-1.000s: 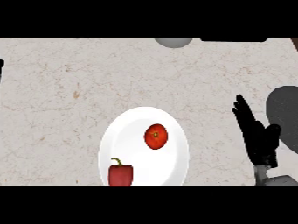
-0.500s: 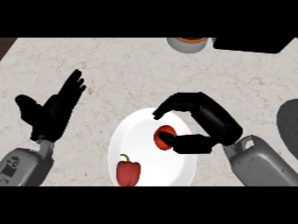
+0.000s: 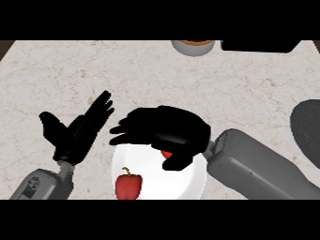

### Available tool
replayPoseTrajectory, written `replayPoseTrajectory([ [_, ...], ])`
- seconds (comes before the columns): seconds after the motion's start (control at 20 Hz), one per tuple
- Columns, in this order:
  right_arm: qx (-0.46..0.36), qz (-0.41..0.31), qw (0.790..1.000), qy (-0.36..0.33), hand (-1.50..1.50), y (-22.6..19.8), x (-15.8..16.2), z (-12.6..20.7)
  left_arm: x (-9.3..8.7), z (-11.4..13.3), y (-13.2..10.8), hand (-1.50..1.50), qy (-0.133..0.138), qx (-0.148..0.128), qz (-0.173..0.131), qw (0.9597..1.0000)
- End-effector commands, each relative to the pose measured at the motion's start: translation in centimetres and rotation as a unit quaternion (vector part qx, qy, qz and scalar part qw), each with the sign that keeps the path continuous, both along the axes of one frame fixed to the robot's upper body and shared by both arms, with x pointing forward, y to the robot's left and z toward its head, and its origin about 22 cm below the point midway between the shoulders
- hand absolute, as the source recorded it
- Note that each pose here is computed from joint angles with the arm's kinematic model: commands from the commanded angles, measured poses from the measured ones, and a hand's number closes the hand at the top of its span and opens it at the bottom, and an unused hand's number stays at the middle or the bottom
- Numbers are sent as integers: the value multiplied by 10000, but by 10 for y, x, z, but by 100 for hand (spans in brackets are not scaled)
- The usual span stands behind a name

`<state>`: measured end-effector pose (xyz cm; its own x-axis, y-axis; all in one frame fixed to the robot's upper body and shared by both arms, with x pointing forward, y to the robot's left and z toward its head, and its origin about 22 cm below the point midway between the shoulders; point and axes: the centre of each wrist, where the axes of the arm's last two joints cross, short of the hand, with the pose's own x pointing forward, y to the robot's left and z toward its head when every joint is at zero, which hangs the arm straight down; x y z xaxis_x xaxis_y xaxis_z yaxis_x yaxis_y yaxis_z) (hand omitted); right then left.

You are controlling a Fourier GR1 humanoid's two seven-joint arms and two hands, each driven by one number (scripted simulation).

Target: Pick the tomato from the plate and place it in the pan

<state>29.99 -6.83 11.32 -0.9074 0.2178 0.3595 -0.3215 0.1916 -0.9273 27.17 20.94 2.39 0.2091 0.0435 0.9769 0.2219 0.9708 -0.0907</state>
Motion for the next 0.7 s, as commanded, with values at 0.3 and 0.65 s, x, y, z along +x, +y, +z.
replayPoseTrajectory([
  [0.3, -3563, -440, 9083, -2148, -150, 56, -41, 3, -16, -14, 4, 0, 178, -62, 115, 9998],
  [0.65, -5143, -669, 8185, -2472, -150, 100, -93, -23, -11, -13, 13, 0, 50, -20, 247, 9997],
])
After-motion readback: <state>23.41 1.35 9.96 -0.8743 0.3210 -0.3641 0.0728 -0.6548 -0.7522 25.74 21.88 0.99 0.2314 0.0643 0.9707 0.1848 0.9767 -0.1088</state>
